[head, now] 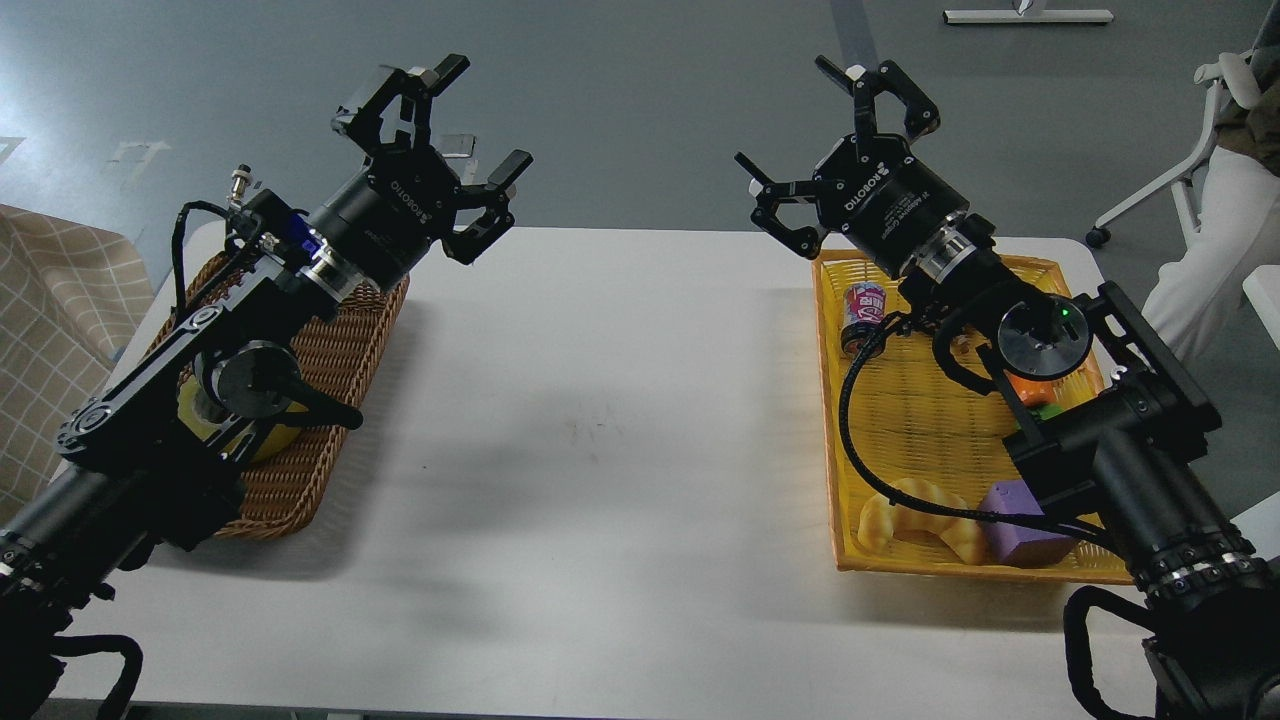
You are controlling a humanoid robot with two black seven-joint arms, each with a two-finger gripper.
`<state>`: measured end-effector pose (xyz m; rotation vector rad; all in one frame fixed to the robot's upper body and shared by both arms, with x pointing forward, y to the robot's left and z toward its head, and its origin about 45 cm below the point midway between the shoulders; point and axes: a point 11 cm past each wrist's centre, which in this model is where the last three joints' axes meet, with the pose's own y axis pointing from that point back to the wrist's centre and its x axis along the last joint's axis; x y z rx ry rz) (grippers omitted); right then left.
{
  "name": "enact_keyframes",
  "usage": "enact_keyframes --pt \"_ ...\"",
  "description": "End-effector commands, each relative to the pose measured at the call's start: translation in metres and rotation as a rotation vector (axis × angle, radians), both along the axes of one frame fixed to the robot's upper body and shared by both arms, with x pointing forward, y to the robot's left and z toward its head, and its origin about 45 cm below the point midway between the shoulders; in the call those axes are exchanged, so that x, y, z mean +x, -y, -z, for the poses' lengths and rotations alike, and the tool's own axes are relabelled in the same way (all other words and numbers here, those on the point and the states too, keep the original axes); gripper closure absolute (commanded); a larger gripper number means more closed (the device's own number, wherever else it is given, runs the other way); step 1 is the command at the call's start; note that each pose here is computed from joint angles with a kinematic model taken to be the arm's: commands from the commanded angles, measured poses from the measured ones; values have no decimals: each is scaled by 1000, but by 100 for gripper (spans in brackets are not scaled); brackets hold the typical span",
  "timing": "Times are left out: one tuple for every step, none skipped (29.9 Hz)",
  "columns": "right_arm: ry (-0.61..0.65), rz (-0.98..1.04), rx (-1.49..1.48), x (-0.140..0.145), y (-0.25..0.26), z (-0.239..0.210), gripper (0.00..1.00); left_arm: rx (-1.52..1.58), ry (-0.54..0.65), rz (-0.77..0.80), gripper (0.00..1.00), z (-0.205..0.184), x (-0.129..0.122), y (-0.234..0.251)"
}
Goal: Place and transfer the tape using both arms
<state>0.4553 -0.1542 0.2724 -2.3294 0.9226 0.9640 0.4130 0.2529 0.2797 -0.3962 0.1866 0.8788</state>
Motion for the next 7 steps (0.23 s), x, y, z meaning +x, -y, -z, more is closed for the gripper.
enact_keyframes --pt "4 2 3 1 0 -2 0 1 -1 -1 2 1 0 0" --pt "7 2 4 1 0 -3 0 -1 -1 -1 2 0 0 0" --pt "7 3 5 1 0 -3 0 0 -1 0 2 0 0 0" --pt "8 4 6 1 0 -3 0 2 -1 0 2 0 0 0" --pt "7 5 9 0 0 -2 0 2 0 0 2 -1 1 0" --pt "9 5 10 0 0 -3 0 4 1 0 2 -1 1 0" --pt "9 7 15 -1 0 -3 0 2 0 -2 2 -1 1 0"
